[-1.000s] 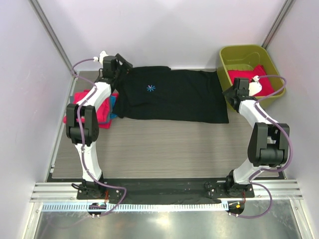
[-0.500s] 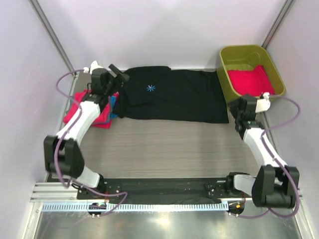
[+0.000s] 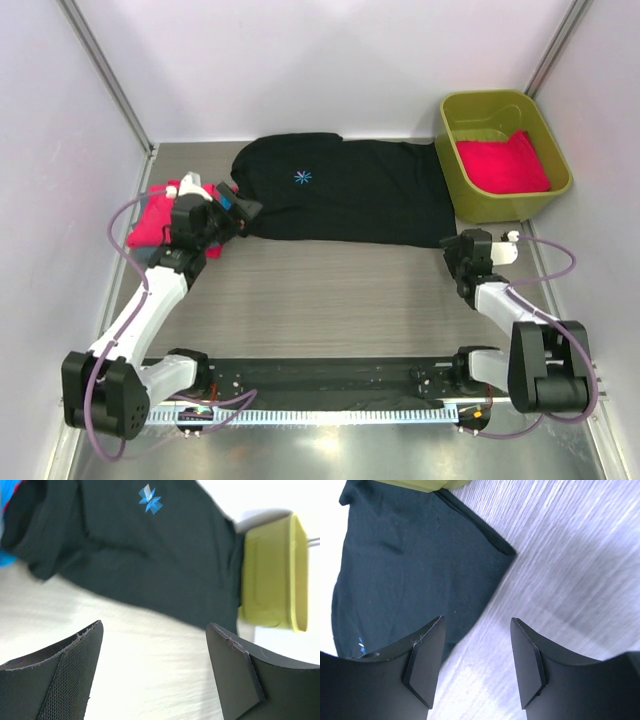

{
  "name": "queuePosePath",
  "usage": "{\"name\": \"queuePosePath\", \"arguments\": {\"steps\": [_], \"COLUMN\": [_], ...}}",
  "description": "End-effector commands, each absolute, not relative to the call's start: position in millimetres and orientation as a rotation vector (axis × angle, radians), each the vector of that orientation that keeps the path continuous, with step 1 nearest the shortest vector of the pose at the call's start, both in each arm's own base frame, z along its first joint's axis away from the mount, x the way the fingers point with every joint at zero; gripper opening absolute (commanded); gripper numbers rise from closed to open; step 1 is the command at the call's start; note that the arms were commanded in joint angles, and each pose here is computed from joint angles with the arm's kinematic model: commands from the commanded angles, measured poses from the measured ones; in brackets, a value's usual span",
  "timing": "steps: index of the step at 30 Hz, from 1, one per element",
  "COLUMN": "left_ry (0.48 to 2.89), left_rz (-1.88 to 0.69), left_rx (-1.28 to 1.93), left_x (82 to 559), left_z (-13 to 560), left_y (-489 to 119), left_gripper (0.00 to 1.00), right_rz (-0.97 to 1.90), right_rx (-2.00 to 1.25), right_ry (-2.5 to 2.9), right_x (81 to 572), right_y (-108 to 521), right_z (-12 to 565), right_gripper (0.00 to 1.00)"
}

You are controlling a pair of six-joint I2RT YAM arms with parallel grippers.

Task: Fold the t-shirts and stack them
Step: Fold the tshirt

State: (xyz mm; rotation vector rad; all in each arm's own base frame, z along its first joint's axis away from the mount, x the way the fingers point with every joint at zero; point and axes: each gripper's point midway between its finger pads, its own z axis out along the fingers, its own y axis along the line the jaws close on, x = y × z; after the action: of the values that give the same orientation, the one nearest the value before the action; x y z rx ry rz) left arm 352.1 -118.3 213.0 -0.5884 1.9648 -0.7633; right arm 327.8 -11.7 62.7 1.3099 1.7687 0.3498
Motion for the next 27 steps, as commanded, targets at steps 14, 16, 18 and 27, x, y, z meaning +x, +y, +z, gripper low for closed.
{"name": "queuePosePath", "arguments": {"steps": [14,16,18,27], "left_ry": [1.974,1.981,1.981,1.968], "left_rz": [-0.651,-0.65,-0.62,-0.515], "left_rx": [-0.63,-0.638,-0.658,-0.706], "left_x": [328.7,328.6,332.3,358.6], "left_z": [171.6,166.3,158.7,147.0], "left_y": [-98.7,-98.8,-94.7,-89.1], "left_gripper": [0.8,0.8,0.79,0.75], "right_rz": [0.32,0.306,0.321,0.246], "right_rx": [1.45,1.471,1.477,1.472], "right_ry": [1.604,1.588,1.58,1.55], "right_x": [359.2,357.0,356.8,340.8], "right_y": [-30.7,-35.5,-38.0,-58.7], "right_z": [51.7,47.2,46.3,58.9], "right_gripper": [0.49,0.41,0.34,0.01]}}
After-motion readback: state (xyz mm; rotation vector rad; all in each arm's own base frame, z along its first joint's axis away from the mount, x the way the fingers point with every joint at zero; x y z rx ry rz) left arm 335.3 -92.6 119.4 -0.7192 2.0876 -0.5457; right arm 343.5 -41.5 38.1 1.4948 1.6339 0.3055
